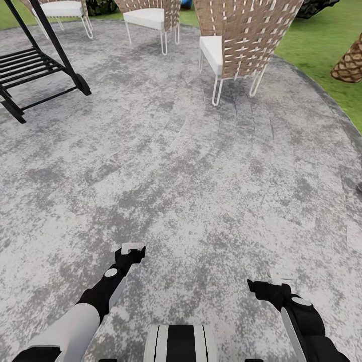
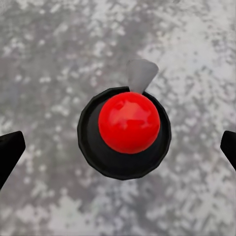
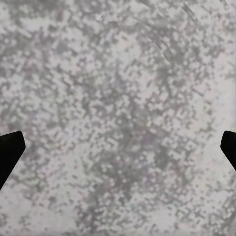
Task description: Pick up the pesticide atomizer in the garden and spray insectifuge to fully cover both potted plants in the garden.
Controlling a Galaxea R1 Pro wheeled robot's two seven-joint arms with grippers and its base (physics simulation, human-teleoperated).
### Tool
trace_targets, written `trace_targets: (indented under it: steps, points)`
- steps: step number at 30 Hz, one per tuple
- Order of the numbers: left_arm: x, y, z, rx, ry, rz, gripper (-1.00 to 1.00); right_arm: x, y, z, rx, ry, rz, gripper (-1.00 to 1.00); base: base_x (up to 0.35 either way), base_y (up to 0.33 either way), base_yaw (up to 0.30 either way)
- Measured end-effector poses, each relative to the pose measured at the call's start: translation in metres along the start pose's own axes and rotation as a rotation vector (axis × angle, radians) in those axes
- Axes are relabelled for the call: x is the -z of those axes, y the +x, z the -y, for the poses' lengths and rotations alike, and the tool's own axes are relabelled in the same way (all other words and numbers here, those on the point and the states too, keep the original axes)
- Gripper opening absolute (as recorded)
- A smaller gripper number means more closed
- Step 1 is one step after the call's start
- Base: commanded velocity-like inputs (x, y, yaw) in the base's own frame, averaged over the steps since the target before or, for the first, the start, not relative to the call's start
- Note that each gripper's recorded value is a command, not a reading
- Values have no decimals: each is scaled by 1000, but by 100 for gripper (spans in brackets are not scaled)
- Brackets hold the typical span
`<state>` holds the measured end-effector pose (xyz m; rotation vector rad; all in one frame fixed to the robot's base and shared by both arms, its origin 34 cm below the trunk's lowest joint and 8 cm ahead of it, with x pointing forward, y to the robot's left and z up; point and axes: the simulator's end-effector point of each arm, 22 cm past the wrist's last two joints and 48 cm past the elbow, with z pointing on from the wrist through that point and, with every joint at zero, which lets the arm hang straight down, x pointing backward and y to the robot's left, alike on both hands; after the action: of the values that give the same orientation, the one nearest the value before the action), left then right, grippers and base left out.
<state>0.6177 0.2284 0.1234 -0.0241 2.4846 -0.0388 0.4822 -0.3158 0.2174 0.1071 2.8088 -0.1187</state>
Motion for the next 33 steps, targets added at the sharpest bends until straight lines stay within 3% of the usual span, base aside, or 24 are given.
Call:
trace_targets:
  steps: [26, 27, 33]
  points:
    - [-1, 3, 0, 0, 0, -5, 100, -1, 1, 0, 0, 0, -3, 100, 15, 0, 0]
    - [-1, 4, 1, -1, 1, -7, -100, -1, 1, 0, 0, 0, -3, 100, 0, 0, 0]
    - [-1, 5, 1, 1, 1, -9, -100, -1, 1, 0, 0, 0, -3, 100, 0, 0, 0]
